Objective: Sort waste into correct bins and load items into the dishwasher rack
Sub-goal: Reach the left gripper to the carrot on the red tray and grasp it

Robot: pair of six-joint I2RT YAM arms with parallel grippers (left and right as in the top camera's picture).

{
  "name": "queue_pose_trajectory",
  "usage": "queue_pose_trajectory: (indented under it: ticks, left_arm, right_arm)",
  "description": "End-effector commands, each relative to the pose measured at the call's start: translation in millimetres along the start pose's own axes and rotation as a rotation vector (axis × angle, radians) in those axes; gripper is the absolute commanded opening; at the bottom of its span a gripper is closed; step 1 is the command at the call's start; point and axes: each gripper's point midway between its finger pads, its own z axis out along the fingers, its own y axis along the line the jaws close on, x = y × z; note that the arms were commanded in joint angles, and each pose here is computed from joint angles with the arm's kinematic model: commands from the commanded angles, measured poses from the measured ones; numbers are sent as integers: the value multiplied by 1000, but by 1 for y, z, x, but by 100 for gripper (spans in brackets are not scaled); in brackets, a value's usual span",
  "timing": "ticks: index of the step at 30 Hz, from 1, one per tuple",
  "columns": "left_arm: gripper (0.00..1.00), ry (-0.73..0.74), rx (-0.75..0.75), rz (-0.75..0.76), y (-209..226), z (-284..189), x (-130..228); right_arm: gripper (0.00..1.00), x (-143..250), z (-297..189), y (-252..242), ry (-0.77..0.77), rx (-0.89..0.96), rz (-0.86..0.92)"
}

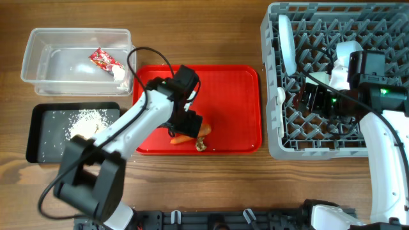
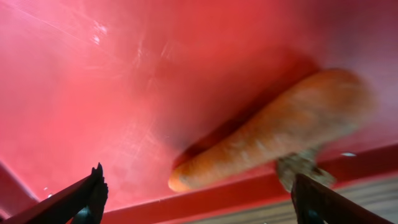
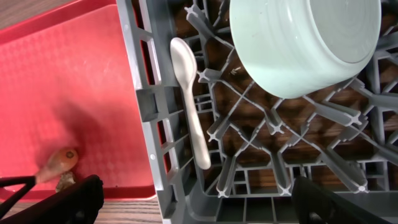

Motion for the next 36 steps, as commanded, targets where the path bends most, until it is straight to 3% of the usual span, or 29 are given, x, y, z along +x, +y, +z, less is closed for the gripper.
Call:
queue_pose_trajectory:
  ticks: [1,12,22,25,32,36]
  left_arm:
    - [94,68,-36,25,4,22,4]
    - [93,107,-52,61,-4,35,9]
    - [93,-19,-25,155,-41,39,-14]
    - [86,-7,-28,148,-40,43,-13]
    - [45,3,-31,148,-39,44,-10]
    - [42,1,-38,148,-38,44,-11]
  right_arm:
    - [99,-4,-5,-4,-22,24,-19]
    - [99,-4,-5,-5,-23,28,-18]
    - [99,-4,-5,-5,-22,30,-18]
    - [99,-4,-5,-5,-22,30,-18]
    - [99,-4,-5,-5,-22,30,-18]
    - [99,-4,-5,-5,-22,30,-18]
